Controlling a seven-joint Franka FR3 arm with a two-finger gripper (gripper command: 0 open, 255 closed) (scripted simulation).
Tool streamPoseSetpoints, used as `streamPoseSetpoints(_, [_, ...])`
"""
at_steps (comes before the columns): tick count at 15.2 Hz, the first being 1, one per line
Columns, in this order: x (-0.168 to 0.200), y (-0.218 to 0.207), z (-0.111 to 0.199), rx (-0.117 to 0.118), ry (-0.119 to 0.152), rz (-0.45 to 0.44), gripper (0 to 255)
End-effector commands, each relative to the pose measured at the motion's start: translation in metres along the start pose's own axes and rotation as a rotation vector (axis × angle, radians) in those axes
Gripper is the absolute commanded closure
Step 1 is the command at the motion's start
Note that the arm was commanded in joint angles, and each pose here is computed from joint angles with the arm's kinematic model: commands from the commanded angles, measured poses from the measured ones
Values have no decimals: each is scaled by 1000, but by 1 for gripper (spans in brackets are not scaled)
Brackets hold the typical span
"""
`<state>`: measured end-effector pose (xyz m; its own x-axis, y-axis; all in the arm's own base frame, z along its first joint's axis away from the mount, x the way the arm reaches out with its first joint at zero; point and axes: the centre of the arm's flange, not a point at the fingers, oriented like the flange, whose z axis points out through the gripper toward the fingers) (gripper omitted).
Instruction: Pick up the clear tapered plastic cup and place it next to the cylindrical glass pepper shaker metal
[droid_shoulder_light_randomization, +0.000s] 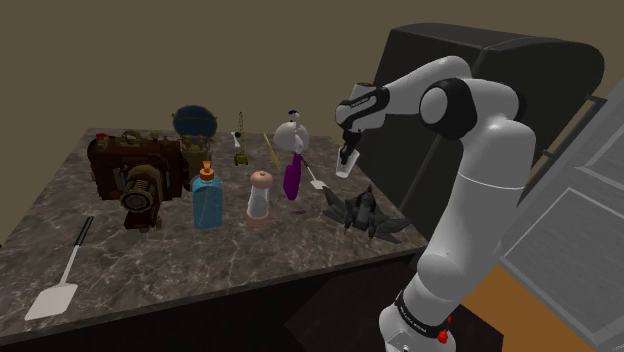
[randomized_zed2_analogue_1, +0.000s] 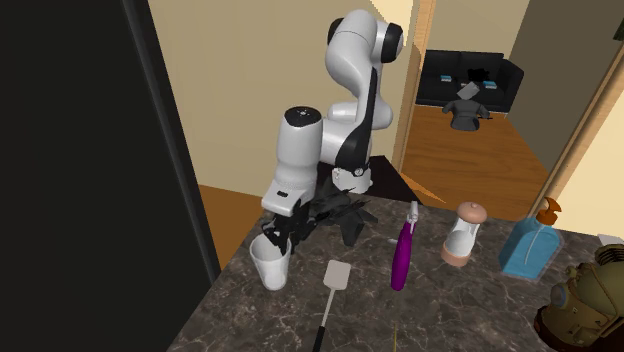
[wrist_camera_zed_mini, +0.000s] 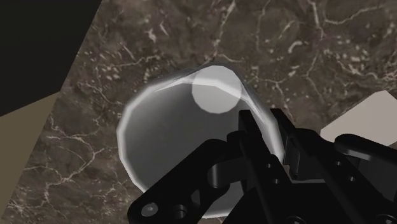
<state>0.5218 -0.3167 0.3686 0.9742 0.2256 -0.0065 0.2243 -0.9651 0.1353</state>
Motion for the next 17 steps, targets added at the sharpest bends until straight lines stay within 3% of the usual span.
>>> streamPoseSetpoints(1, [-1, 2, -10, 0, 0, 0, 255])
streamPoseSetpoints(17, [-1, 13, -94, 0, 0, 0, 255])
